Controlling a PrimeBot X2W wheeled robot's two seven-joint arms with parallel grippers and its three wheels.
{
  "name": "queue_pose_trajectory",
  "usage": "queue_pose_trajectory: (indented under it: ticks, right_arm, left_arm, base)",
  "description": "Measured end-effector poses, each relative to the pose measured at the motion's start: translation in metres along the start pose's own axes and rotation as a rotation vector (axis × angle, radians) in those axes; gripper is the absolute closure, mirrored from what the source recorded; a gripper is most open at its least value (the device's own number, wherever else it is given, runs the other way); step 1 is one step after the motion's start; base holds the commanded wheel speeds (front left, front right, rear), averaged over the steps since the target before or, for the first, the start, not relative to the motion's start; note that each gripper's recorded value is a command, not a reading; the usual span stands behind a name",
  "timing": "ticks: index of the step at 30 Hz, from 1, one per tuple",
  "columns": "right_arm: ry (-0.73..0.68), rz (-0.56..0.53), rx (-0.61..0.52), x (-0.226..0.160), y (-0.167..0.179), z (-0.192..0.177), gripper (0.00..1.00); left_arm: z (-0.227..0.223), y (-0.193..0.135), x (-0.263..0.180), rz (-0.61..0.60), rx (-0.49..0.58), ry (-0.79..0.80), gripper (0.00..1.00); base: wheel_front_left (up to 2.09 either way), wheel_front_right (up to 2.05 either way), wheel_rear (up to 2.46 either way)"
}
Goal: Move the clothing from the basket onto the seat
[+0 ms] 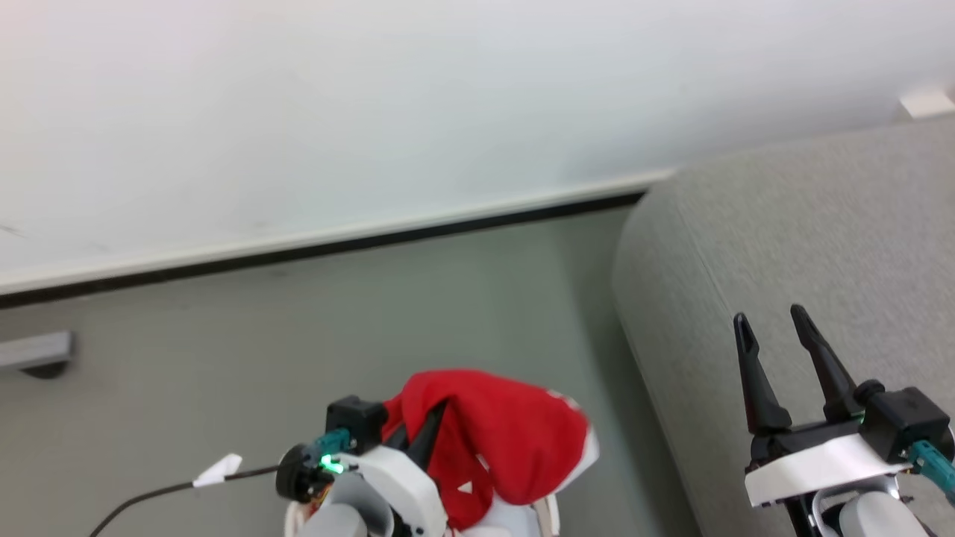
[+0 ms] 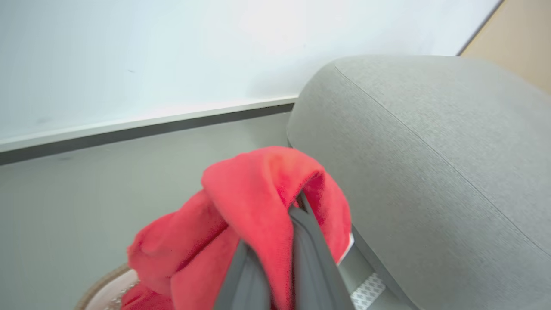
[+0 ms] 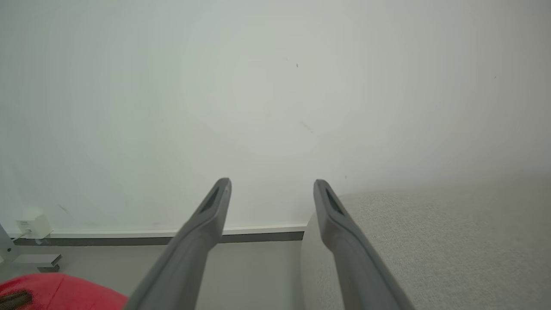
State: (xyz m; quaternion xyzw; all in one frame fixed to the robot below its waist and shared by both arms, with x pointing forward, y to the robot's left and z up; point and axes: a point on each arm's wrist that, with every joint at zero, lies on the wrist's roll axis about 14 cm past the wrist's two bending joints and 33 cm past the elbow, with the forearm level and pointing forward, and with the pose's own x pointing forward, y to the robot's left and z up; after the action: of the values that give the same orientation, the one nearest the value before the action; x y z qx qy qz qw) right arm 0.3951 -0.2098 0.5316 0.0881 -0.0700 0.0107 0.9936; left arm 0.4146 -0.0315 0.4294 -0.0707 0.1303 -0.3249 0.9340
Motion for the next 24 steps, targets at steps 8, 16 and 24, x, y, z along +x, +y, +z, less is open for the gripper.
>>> queue_pose_trajectory:
  ticks: [8,16,24]
  right_arm:
    - [-0.021,0.127,0.030,-0.001,0.047,0.006,0.00]
    - [-0.020,0.208,0.055,-0.004,0.079,0.005,0.00]
    - [-0.009,0.244,0.076,-0.010,0.094,0.002,0.00]
  left_arm:
    - [0.104,0.001,-0.027,0.031,0.024,-0.298,1.00]
    - [0.185,0.000,-0.049,0.039,0.069,-0.512,1.00]
    - [0.218,-0.004,-0.061,0.039,0.094,-0.594,1.00]
  base:
    - [0.00,0.00,0.00]
    - [0.00,0.00,0.00]
    - [0.00,0.00,0.00]
